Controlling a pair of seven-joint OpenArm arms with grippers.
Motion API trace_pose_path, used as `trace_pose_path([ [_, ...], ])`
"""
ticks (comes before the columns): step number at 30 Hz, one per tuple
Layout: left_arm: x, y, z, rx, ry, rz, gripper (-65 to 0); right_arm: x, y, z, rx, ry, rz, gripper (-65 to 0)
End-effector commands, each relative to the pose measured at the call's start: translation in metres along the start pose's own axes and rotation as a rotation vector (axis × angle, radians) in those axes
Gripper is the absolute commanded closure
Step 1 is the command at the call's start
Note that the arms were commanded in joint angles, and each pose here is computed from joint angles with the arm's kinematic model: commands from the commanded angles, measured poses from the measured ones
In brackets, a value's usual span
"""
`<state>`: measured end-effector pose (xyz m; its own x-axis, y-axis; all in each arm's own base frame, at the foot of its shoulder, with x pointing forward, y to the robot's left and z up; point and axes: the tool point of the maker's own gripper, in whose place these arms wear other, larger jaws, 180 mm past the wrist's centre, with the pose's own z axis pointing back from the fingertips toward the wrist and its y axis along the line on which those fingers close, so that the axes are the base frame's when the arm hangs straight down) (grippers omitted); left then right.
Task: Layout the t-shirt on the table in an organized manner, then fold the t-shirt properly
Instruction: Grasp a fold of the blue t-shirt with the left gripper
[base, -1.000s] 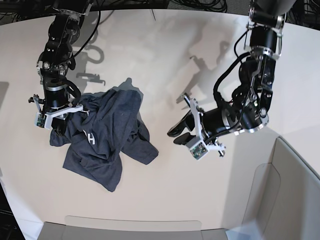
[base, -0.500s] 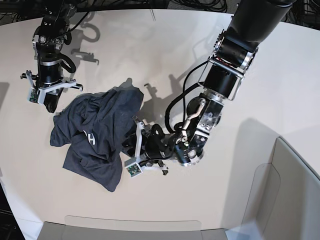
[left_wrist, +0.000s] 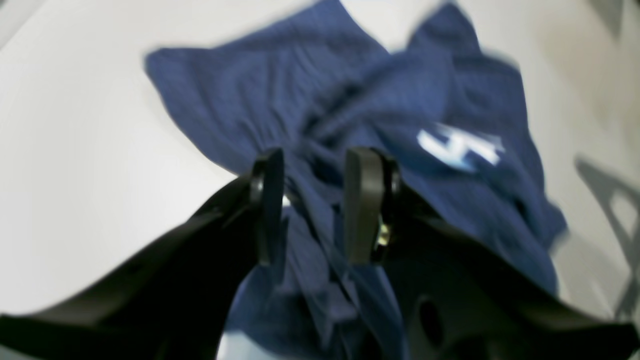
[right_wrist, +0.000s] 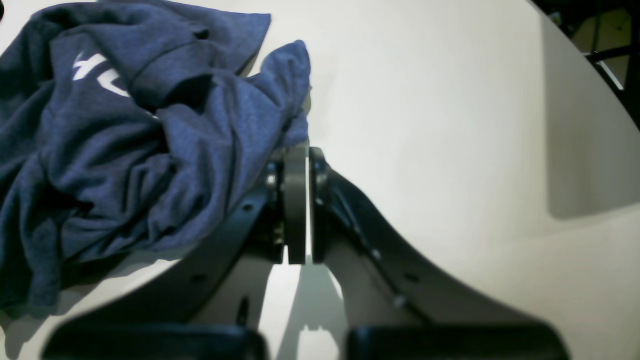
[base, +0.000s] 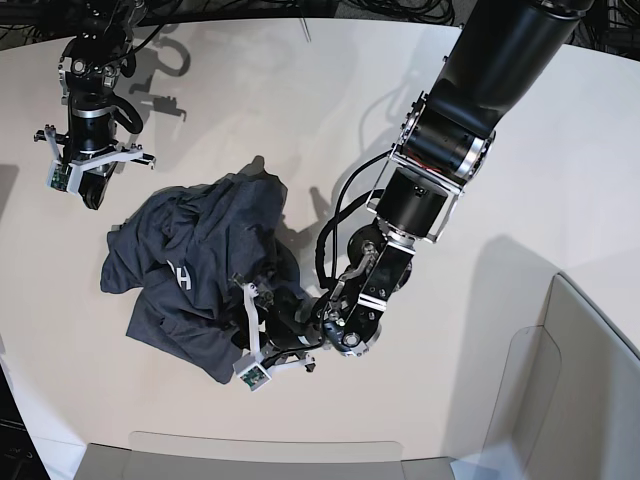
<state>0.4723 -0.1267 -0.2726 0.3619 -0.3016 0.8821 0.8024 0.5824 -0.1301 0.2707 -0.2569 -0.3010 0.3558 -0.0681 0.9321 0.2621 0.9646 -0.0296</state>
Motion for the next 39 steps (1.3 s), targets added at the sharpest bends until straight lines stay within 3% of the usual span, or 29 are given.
trace_pose_path([
  [1,0.031,0.007,0.002,0.022,-0.081,0.002,-20.4,0.015,0.000,0.002,0.003,-0.054,0.002,0.0],
  [6,0.025,0.017,-0.008,0.082,-0.087,0.083,-20.5,0.013,-0.001,0.003,0.001,-0.049,0.011,0.0],
  [17,0.026,0.012,-0.010,0.072,-0.092,0.091,-20.7,0.012,0.000,0.003,0.003,-0.046,0.005,0.0],
  [24,0.026,0.012,-0.010,0.074,-0.093,0.092,-29.1,0.007,0.002,0.005,0.009,-0.033,0.008,0.0],
  [30,0.035,0.012,-0.010,0.075,-0.144,0.087,-29.4,0.007,0.003,0.005,0.012,-0.032,0.007,0.0],
  [39,-0.001,0.024,-0.019,0.099,-0.138,0.175,-29.4,0.005,0.002,0.006,0.012,-0.029,0.007,0.0],
])
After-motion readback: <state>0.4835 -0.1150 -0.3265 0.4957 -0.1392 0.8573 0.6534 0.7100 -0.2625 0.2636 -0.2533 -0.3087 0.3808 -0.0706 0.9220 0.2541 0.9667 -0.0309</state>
